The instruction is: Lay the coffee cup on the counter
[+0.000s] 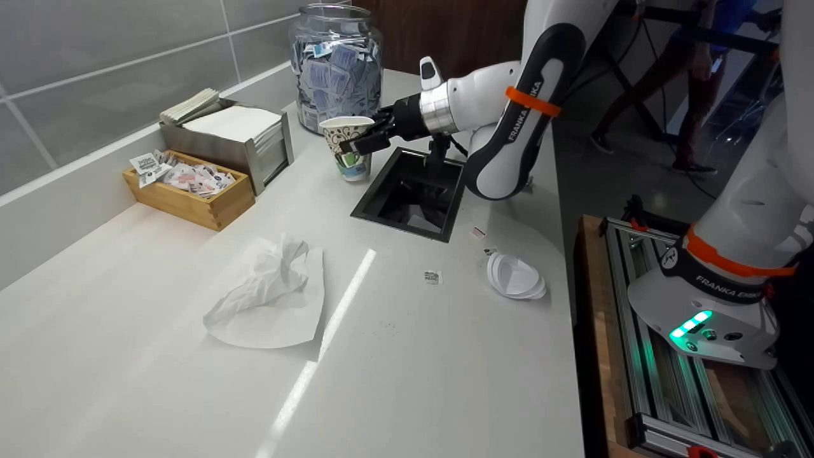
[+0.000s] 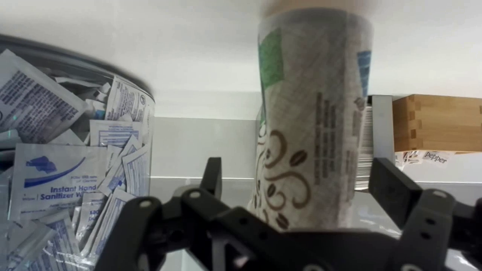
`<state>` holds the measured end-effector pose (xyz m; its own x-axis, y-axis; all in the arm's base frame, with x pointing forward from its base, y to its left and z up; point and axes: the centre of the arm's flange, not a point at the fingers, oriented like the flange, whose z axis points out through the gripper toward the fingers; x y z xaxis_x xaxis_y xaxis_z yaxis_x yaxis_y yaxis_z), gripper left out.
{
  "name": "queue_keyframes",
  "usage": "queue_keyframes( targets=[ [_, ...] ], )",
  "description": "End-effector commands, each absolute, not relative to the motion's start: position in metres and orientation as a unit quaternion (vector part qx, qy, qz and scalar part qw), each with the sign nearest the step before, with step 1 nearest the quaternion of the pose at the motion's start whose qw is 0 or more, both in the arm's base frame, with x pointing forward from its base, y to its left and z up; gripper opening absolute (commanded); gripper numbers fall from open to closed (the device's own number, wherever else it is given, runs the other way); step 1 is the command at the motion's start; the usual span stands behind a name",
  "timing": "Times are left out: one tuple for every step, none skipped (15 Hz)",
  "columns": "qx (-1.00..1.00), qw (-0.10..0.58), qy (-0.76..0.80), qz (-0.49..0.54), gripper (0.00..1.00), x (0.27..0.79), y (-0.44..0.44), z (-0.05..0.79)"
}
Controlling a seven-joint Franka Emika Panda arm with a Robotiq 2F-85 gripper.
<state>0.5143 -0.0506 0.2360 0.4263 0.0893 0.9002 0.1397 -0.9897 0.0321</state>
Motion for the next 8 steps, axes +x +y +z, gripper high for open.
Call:
queue_keyframes(
  targets=[
    [-0.857,0.037,-0.047,-0.512,0.99,0.5175,-0.0565,0.2265],
    [-0.857,0.039,-0.045,-0.512,0.74,0.518,-0.0572,0.2264],
    [-0.858,0.038,-0.044,-0.511,0.72,0.5185,-0.0575,0.2259],
    [-0.858,0.039,-0.043,-0.51,0.65,0.5186,-0.0577,0.2257],
    [-0.858,0.039,-0.042,-0.51,0.57,0.519,-0.0578,0.2257],
    [-0.858,0.039,-0.042,-0.51,0.48,0.5191,-0.0577,0.2257],
    [-0.858,0.04,-0.041,-0.51,0.42,0.5191,-0.0576,0.2256],
    [-0.858,0.041,-0.04,-0.51,0.33,0.5192,-0.0575,0.226]
  ],
)
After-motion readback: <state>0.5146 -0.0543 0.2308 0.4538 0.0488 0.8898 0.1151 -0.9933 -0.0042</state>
